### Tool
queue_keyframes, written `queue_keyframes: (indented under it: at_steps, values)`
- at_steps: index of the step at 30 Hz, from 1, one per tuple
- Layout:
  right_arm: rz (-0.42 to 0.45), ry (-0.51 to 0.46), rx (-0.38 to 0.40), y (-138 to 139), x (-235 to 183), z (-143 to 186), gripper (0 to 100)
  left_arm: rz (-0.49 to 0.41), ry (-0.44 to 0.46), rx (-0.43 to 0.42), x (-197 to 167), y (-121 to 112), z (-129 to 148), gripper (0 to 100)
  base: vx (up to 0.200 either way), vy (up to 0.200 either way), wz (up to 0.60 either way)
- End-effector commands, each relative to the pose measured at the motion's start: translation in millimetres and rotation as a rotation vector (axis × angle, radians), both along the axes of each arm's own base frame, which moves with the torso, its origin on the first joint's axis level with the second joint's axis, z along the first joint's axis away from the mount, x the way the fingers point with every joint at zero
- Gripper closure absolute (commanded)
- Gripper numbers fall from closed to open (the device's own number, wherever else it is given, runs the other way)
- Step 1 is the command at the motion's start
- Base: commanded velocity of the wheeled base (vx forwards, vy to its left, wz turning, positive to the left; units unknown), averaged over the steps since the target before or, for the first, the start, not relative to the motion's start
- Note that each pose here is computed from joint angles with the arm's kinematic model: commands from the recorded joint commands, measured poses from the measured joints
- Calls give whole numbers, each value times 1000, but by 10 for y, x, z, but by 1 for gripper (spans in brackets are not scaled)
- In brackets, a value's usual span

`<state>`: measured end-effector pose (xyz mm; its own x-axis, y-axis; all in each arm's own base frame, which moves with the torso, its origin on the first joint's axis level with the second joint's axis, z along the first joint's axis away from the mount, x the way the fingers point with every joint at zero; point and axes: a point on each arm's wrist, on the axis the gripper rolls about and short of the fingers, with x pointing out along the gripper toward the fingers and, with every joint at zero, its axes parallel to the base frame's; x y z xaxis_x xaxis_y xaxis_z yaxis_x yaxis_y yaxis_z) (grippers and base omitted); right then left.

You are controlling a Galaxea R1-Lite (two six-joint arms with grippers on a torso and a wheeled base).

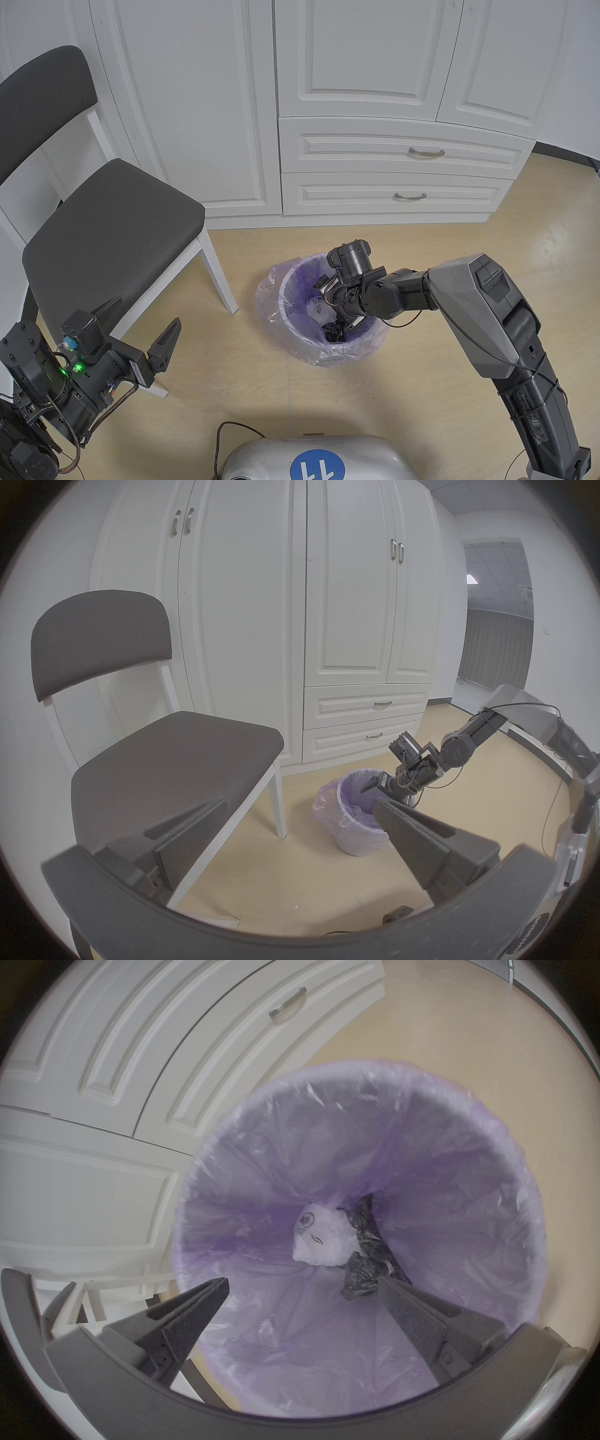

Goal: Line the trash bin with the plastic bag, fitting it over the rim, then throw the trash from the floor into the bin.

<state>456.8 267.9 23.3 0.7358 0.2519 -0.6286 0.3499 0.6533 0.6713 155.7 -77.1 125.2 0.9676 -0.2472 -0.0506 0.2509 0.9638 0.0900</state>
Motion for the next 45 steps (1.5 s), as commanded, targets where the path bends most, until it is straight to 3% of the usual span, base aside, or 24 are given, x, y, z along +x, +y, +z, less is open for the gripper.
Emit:
queue_keyframes:
  at_steps: [1,8,10,19,27,39,45]
  values:
    - [7,-21,11,10,-28,139,0,-1,16,9,-28,11,-35,0,0,0,0]
    - [30,-14,4,37,-154,245,0,-3,12,7,-34,12,-27,0,0,0,0]
    - [53,4,-14,148,-228,122,0,-4,8,5,-40,12,-19,0,0,0,0]
    - [78,-26,-34,146,-273,-6,0,-13,13,8,-42,-4,-28,0,0,0,0]
    - [130,-124,-55,197,-425,-93,0,-26,11,6,-53,-22,-24,0,0,0,0]
    - [229,-348,-98,255,-648,-250,0,-26,4,3,-57,-17,-13,0,0,0,0]
    - [208,-437,-146,282,-653,-280,0,-23,-10,-3,-58,-8,5,0,0,0,0]
